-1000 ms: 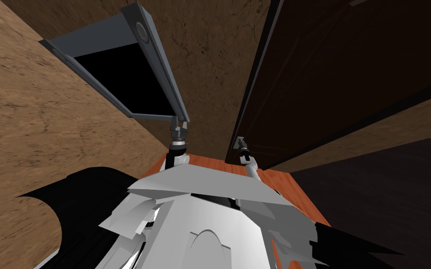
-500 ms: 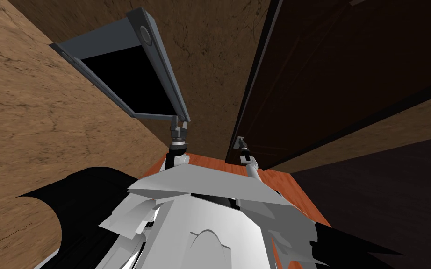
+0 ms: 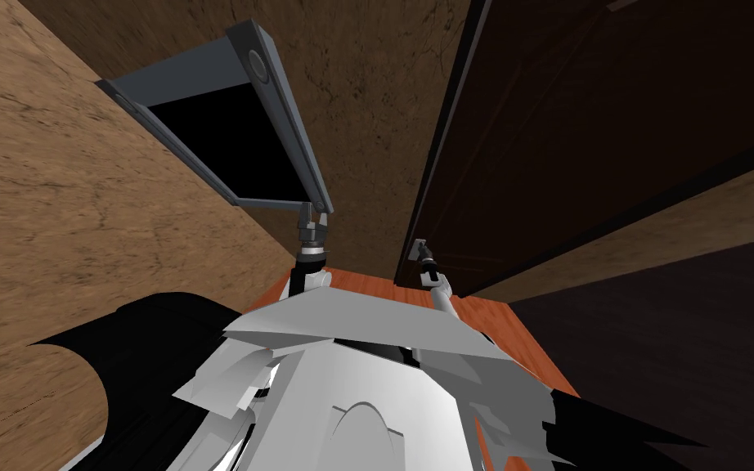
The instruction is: Pull the door open
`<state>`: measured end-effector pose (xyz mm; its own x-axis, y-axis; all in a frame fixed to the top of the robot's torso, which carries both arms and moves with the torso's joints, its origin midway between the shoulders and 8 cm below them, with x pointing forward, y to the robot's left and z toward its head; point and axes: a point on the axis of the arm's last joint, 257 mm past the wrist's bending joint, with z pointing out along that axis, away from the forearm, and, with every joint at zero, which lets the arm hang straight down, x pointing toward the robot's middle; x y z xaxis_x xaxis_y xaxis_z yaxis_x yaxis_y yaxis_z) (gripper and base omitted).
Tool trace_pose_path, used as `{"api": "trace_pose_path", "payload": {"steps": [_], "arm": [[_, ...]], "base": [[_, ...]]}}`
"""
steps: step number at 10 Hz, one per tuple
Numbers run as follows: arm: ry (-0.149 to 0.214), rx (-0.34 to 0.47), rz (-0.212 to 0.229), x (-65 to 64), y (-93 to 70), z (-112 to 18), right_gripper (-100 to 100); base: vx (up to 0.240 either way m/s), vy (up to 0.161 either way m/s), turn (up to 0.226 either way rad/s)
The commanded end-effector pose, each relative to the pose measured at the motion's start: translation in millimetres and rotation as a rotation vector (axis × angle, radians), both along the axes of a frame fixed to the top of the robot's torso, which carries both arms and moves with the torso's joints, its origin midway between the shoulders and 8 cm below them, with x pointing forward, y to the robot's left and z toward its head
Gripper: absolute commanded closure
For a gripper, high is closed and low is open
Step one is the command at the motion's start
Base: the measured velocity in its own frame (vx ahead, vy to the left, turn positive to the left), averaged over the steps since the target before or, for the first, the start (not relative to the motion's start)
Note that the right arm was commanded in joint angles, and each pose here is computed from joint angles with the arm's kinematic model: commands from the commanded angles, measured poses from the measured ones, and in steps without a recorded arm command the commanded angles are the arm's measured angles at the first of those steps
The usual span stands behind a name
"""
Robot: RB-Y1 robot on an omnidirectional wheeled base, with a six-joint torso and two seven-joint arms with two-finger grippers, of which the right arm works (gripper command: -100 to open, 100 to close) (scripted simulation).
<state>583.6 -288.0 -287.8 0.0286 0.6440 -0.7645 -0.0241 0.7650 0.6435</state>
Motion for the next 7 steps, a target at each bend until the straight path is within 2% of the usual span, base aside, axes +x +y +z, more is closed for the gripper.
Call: {"api": "trace_pose_path", "payload": {"steps": [1,2,3,5,7], "arm": [[0.019,0.045,0.029,-1.9,22.9,-12.5,100],[0.013,0.044,0.029,-1.1,22.9,-9.4,100],[0.019,0.045,0.029,-1.9,22.9,-12.5,100],[0.02,0.122,0.031,0.2,22.4,-12.9,100],[0.021,0.135,0.032,0.2,22.4,-12.9,100]], "base": [[-0.018,-0.009,0.032],[-0.009,-0.008,-0.01],[0.0,0.0,0.0],[-0.032,-0.007,0.034],[-0.029,-0.001,0.021]]}}
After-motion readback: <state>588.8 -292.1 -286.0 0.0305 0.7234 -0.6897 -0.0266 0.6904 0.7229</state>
